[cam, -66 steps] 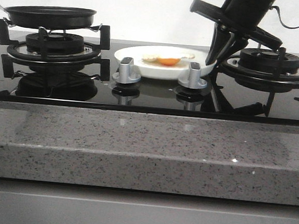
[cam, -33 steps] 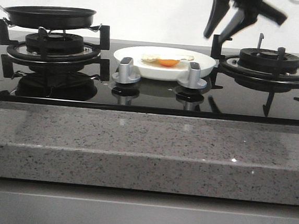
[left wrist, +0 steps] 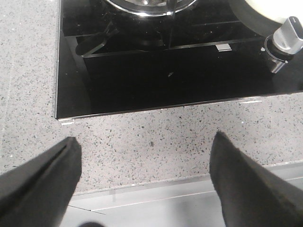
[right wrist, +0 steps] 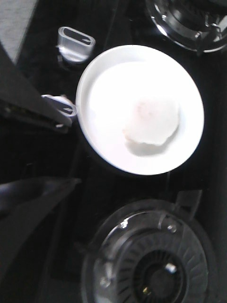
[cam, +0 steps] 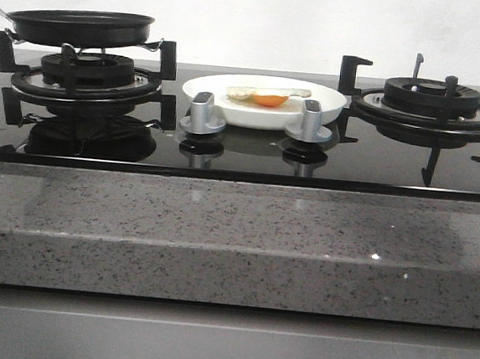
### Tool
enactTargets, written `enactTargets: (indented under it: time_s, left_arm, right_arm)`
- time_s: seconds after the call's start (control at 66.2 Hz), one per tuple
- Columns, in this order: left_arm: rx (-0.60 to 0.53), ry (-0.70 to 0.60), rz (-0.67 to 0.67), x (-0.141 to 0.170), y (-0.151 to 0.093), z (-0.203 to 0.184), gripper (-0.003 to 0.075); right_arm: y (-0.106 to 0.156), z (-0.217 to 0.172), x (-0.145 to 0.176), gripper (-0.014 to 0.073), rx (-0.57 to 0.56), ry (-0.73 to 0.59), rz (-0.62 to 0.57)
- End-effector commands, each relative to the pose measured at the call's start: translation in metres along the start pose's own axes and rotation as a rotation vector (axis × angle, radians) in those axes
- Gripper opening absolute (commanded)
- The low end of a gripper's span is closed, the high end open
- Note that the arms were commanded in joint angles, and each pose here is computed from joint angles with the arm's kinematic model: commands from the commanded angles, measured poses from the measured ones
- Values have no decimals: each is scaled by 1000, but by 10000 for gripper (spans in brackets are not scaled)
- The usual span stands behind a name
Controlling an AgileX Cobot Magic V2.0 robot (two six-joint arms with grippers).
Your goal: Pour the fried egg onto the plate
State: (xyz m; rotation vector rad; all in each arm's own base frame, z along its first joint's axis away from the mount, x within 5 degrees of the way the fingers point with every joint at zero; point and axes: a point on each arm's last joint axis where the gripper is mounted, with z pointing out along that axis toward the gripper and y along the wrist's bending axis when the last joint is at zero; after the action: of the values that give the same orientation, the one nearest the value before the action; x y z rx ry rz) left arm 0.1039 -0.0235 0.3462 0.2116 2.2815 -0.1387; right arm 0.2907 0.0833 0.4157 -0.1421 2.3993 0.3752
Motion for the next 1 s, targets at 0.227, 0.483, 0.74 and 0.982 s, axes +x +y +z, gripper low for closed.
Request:
enactTargets:
  time_s: [0.227, 0.483, 0.74, 0.982]
  left_arm:
    - [10, -87, -7, -11, -1, -5, 554]
    - [10, -87, -7, -11, -1, -5, 554]
    - [10, -87, -7, -11, -1, -5, 554]
    - [10, -87, -7, -11, -1, -5, 554]
  right_arm:
    - [-6, -107, 103, 267, 17, -241, -102]
    - [-16, -142, 184, 267, 15, -340, -123]
    - [-20, -142, 208, 267, 21, -253, -124]
    - [-20, -142, 209, 267, 22, -242, -124]
